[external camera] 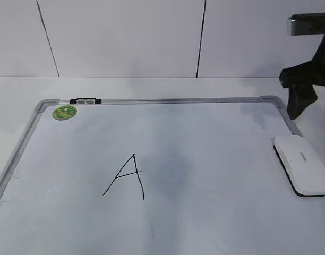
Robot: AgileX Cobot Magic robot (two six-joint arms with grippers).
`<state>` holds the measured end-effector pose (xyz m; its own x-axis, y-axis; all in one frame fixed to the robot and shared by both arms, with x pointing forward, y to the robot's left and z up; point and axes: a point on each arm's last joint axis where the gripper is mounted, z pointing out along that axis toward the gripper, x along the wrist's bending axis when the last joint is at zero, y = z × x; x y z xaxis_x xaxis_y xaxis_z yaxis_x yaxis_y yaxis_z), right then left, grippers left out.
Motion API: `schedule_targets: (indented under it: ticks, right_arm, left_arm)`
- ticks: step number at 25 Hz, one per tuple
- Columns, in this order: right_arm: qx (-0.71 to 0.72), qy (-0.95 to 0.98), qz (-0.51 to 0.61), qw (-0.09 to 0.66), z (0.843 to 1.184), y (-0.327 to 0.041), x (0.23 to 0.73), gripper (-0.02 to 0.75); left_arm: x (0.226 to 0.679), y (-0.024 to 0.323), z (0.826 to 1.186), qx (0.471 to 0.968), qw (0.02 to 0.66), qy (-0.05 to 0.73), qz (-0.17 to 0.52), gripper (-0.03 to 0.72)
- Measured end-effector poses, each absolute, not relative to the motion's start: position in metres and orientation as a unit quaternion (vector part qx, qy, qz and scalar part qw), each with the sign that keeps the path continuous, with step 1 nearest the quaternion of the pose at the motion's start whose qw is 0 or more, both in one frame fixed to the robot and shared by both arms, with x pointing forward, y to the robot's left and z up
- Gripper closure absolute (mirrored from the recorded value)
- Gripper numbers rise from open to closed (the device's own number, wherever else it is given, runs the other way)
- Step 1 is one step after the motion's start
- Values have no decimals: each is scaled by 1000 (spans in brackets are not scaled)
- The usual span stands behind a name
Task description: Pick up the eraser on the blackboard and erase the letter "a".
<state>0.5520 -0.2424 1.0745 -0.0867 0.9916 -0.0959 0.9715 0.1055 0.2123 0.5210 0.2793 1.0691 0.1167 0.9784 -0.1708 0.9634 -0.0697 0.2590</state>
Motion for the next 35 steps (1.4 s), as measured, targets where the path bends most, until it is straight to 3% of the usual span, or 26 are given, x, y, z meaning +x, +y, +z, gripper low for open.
schedule_targets:
  ticks: [5,8,14,26,35]
  right_arm:
    - [666,732,73,123,1095,-246,533,153]
    - [665,729,91,131,1107,-249,517,153]
    - [664,726,112,142,1118,-258,470,153]
    - [664,702,180,185,1116,-283,354,153]
    - [656,687,209,232,1085,-300,293,153]
  left_arm:
    - [488,279,1107,717,189,669,52,317]
    - [469,280,1113,713,190,673,51,317]
    - [425,280,1102,714,187,674,46,317]
    - [318,281,1082,692,252,668,103,317]
    - [279,283,1050,704,263,648,124,317]
